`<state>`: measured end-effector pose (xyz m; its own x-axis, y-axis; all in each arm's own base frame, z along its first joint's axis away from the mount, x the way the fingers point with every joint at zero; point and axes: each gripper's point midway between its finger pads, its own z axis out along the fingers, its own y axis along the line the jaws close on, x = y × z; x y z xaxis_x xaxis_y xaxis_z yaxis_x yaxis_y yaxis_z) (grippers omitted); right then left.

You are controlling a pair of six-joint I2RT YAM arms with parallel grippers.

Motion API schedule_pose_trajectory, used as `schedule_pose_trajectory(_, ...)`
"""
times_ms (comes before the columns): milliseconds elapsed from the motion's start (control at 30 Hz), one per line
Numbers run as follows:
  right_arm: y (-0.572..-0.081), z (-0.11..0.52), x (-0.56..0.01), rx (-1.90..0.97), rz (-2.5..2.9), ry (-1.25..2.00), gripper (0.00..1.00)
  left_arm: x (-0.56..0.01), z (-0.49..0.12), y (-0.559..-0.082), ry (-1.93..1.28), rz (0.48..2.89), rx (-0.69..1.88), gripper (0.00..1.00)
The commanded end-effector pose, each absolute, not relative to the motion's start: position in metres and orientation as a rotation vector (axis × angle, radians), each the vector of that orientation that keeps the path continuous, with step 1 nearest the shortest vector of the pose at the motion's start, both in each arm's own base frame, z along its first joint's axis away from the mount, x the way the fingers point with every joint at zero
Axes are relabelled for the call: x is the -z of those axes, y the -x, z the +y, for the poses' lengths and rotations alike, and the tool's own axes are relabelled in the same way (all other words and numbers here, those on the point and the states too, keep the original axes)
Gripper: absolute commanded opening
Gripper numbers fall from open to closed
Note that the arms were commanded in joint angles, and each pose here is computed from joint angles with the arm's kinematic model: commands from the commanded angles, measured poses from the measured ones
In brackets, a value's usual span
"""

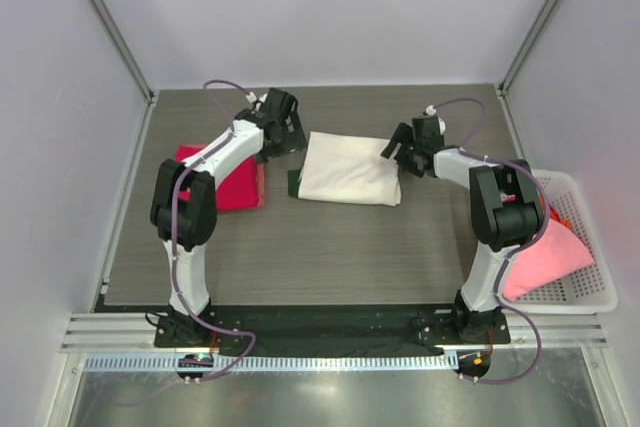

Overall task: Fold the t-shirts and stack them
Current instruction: Neatly place the folded tshirt to the corner

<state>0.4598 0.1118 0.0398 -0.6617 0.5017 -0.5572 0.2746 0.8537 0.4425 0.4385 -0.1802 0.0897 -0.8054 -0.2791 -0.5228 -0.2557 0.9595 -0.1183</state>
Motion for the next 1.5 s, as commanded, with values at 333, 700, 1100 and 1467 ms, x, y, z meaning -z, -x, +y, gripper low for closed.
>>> schedule_pose_trajectory(333,-0.452,0.122,-0.016,-0.48,2.397,-0.535,0.68,-0.057,-0.26,-0.495,0.286,2.522,0.641,1.0)
schedule_pose_trajectory(700,-0.459,0.135,-0.01,-0.553,2.398,-0.499,0.54,-0.02,-0.288,-0.482,0.319,2.586,0.731,0.82)
schedule_pose_trajectory(1100,-0.467,0.151,-0.01,-0.552,2.396,-0.435,0.01,-0.031,-0.308,-0.498,0.33,2.536,0.781,0.02)
schedule_pose_trajectory(1467,-0.427,0.206,-0.111,-0.772,2.248,-0.217,0.01,-0.149,-0.255,-0.441,0.271,2.332,0.677,0.0)
